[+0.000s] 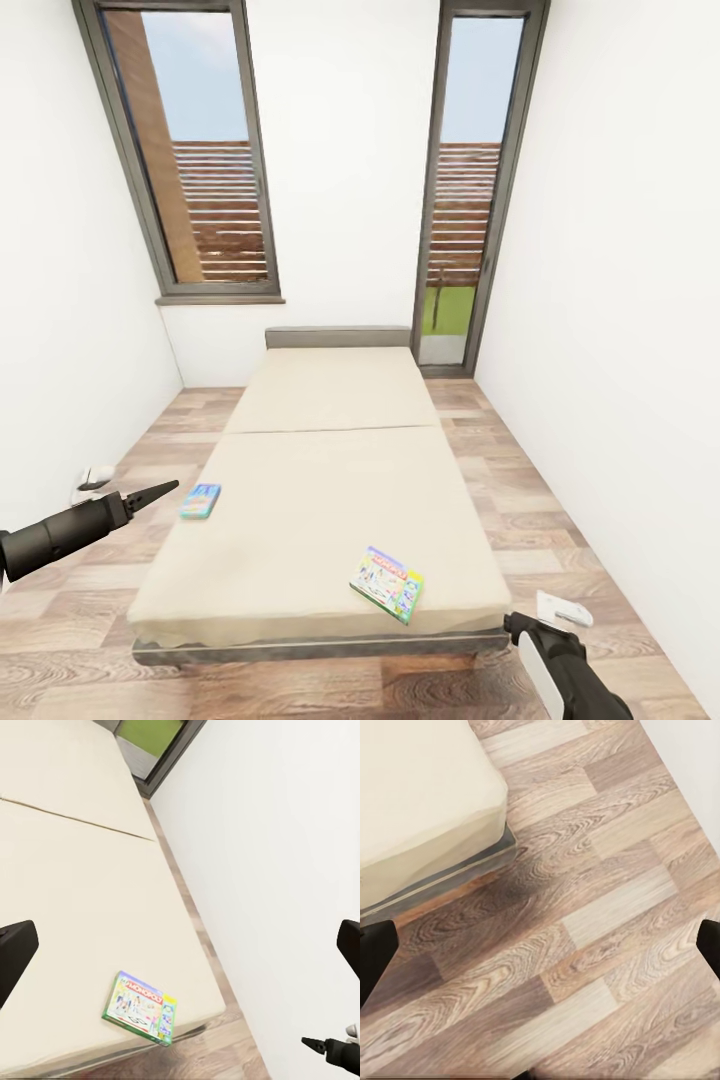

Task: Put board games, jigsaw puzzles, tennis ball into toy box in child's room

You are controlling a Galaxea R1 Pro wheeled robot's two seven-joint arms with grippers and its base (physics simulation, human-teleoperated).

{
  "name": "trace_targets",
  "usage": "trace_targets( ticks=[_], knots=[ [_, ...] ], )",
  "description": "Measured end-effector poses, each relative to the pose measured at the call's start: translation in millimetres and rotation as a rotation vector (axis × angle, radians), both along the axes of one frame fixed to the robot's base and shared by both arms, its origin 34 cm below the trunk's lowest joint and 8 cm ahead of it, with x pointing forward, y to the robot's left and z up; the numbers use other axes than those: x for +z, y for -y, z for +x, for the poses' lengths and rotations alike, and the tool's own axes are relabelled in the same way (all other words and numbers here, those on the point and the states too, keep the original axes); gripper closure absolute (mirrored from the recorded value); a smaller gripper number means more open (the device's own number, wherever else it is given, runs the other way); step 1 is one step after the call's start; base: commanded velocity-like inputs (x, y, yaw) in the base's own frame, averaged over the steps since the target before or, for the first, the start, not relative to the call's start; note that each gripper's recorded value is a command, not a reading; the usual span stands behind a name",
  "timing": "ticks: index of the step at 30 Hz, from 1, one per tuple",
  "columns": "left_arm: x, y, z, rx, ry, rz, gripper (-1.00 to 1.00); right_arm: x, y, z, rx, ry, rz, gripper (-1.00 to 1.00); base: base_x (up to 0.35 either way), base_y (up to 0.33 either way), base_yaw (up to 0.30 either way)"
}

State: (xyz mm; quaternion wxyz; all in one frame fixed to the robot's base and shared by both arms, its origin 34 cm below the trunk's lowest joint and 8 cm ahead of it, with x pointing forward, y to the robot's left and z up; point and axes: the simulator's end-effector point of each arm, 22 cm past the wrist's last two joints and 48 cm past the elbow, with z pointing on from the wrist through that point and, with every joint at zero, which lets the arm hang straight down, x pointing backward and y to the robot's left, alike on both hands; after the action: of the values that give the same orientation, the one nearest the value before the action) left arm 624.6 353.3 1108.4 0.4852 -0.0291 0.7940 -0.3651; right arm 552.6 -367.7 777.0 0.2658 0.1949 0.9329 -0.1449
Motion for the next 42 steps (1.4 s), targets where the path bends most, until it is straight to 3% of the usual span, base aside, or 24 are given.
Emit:
trace_targets(
  ticks=[36,40,42],
  knots=[
    [0.1,0.0,-0.2,0.000,0.000,0.000,-1.00,-2.8,2.1,-1.2,-0.035,0.012,0.056,-1.00,-0.060,0.062,0.000],
    [0.1,0.0,-0.2,0.000,0.000,0.000,-1.00,-5.0,0.3,0.0,-0.061,0.034,0.120,-1.00,-0.007,0.001,0.000],
    [0.1,0.0,-0.2,0.000,0.000,0.000,-1.00,-6.3,-4.1,3.5,-0.079,0.064,0.195,-1.00,-0.003,0.000,0.000]
  ],
)
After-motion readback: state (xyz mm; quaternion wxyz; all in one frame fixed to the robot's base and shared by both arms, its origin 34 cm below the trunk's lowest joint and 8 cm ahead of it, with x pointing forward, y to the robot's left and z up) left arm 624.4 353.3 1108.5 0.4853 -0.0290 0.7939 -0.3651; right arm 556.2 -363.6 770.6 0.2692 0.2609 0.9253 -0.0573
